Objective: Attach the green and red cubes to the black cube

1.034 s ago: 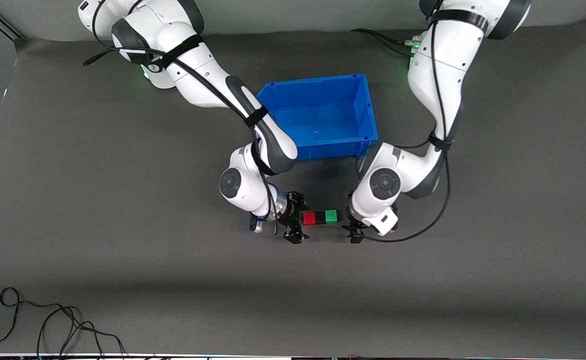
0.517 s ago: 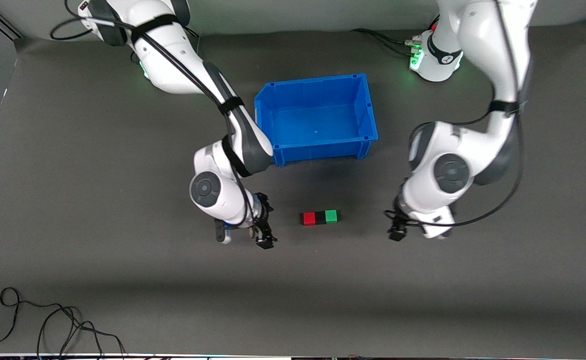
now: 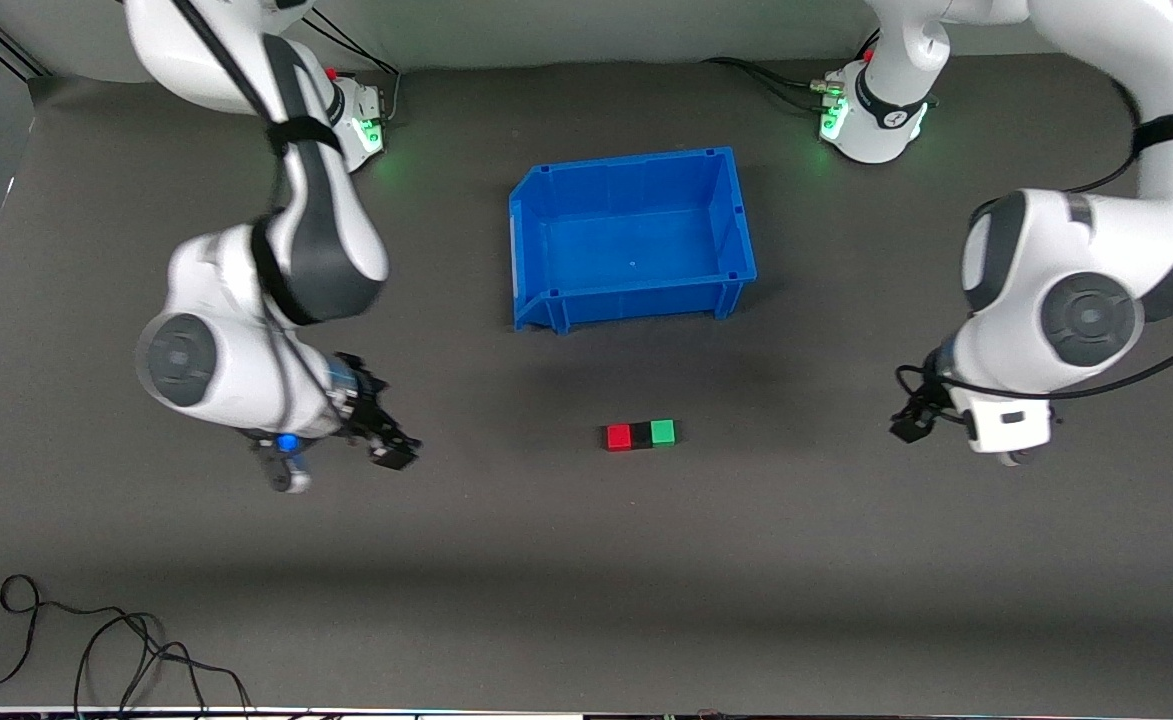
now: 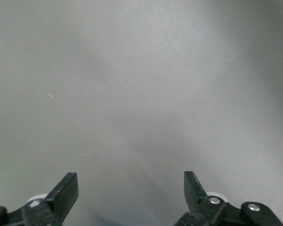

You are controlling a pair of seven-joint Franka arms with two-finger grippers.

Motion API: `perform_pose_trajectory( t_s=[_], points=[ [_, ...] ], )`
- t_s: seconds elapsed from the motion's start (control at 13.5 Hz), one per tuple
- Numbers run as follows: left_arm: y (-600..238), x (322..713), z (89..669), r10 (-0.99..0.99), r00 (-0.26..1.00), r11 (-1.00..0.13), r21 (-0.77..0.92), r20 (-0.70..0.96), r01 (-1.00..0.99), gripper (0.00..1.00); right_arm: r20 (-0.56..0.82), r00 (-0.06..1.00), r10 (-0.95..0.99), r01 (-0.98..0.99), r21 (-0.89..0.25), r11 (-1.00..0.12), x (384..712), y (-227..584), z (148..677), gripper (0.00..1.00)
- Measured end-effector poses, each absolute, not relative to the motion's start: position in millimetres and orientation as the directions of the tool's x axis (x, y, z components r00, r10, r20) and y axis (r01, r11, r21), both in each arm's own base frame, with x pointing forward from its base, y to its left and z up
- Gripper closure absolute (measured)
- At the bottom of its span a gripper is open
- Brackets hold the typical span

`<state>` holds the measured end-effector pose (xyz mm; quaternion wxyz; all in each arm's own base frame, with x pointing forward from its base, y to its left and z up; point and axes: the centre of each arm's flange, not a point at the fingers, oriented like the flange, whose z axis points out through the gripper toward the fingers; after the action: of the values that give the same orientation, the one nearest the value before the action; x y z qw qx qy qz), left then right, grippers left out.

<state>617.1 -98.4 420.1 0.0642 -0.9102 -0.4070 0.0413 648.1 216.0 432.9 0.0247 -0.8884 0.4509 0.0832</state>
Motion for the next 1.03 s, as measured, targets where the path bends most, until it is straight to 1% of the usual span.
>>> perform_pose_trajectory(
  t_s=[0.22, 0.44, 0.74, 0.89, 1.03],
  points=[
    [-21.5, 602.6, 468.7, 0.581, 0.81, -0.811, -0.14, -0.081, 0.567, 0.0, -0.108, 0.675, -0.73, -0.73, 0.044, -0.682, 630.5, 182.4, 470.8, 0.0],
    [43.7, 578.2, 516.0, 0.457, 0.884, -0.888, -0.104, -0.1, 0.448, 0.0, -0.056, 0.749, -0.66, -0.658, 0.05, -0.751, 608.0, 150.1, 515.5, 0.0],
    [51.4, 566.5, 538.6, 0.214, 0.971, -0.976, -0.069, -0.111, 0.207, 0.0, -0.025, 0.858, -0.513, -0.51, 0.072, -0.857, 583.7, 105.8, 560.5, 0.0],
    [45.4, 566.2, 555.0, 0.105, 0.99, -0.993, -0.055, -0.096, 0.1, 0.0, -0.008, 0.894, -0.448, -0.447, 0.06, -0.893, 576.2, 86.4, 577.6, 0.0],
    [35.7, 566.1, 574.2, 0.052, 0.996, -0.998, -0.05, -0.079, 0.048, 0.0, -0.006, 0.925, -0.379, -0.378, 0.047, -0.925, 572.0, 61.5, 586.8, 0.0]
  ],
)
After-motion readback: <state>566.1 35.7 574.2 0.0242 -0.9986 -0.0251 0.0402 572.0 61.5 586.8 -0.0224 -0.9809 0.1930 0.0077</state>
